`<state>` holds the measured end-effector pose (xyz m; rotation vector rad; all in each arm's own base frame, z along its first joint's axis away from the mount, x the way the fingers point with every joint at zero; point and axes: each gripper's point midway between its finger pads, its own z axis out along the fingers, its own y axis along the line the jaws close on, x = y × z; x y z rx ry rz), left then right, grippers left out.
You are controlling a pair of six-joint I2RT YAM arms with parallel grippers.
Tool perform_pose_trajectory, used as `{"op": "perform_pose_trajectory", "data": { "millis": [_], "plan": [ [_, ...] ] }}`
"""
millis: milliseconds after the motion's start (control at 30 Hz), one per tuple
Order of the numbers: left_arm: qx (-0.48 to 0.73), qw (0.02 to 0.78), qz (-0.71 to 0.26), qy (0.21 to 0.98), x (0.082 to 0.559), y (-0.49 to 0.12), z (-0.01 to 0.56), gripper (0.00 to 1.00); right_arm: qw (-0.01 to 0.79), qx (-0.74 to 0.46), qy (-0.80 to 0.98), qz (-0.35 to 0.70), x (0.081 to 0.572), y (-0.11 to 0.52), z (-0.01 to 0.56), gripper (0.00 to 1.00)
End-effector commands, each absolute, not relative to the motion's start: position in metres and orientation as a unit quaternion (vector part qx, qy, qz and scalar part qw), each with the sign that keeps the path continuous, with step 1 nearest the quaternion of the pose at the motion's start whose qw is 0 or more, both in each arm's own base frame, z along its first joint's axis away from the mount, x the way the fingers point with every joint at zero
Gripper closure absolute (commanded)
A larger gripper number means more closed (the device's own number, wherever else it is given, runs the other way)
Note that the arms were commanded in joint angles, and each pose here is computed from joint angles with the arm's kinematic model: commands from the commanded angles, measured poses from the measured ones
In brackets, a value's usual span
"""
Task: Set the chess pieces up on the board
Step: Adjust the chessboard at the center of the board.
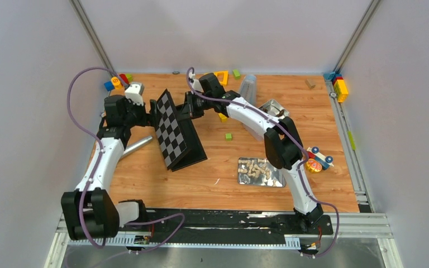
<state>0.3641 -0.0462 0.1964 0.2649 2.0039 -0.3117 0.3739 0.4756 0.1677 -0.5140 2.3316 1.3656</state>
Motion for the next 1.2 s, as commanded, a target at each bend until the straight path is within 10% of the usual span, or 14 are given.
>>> {"op": "perform_pose_trajectory", "data": {
  "millis": [0,1167],
  "plan": [
    [0.019,0.498,-0.198,0.844,0.379,-0.049,0.205,0.0,0.235,-0.231,0.786,0.523,0.357,0.487,0.228,1.0],
    [-0.078,0.313,-0.21,0.923,0.339,-0.048,0.184,0.0,0.198,-0.324,0.745,0.548,0.254,0.542,0.249,0.76]
  ]
}}
